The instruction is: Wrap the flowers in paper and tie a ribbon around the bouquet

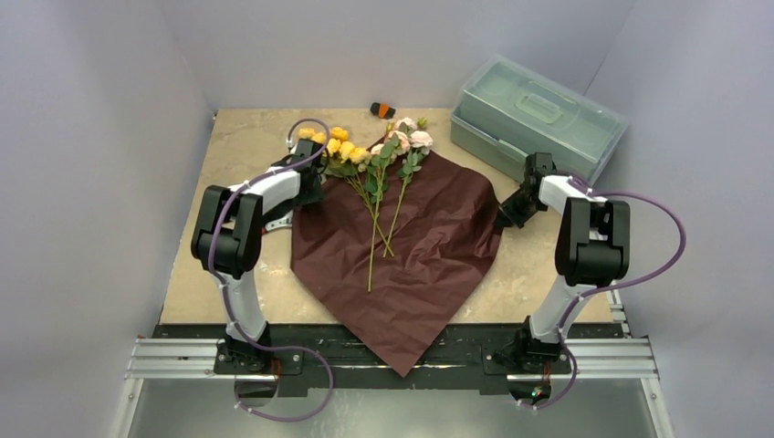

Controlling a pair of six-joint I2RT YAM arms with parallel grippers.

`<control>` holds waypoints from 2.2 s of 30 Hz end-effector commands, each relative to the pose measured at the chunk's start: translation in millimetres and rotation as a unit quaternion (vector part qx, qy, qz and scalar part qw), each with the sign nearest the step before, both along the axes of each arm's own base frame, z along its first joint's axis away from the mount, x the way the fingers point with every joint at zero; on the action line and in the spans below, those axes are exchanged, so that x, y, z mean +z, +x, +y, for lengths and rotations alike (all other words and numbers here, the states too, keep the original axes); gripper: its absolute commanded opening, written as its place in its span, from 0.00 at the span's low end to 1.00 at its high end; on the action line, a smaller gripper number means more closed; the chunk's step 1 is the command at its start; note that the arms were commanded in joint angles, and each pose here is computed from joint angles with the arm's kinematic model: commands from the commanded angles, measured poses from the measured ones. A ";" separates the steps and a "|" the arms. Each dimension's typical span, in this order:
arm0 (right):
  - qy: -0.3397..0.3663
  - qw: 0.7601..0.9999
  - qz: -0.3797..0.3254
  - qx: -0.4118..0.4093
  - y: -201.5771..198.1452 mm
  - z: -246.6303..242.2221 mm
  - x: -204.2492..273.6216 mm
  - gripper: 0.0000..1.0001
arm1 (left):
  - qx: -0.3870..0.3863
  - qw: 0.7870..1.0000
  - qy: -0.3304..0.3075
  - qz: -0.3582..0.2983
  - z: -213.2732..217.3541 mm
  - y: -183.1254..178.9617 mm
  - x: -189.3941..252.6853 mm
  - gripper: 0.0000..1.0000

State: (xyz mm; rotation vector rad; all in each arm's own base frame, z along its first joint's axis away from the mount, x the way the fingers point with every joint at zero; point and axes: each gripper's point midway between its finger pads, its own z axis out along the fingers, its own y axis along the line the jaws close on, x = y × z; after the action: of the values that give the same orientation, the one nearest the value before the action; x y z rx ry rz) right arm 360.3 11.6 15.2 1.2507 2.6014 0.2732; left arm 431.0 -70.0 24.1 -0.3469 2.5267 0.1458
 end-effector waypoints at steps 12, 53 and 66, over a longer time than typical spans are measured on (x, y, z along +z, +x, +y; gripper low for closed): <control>-0.038 0.999 -0.011 0.033 -31.1 -4.1 33.4 0.75 | -0.010 0.998 -0.002 -0.058 -29.0 26.3 71.6 0.60; -0.021 0.994 -0.027 0.106 -100.1 23.0 69.7 0.74 | -0.155 0.977 -0.024 -0.143 -109.3 77.7 115.9 0.69; 0.122 0.983 0.006 0.134 -218.3 108.7 41.3 0.88 | -0.166 0.982 -0.038 -0.078 -87.4 -60.6 128.3 0.75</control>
State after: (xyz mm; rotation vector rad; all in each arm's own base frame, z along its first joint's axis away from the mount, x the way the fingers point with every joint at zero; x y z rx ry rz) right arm 171.8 100.3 62.6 0.8514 2.7827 0.5204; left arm 400.8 -163.2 169.8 0.0468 2.3159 -0.1083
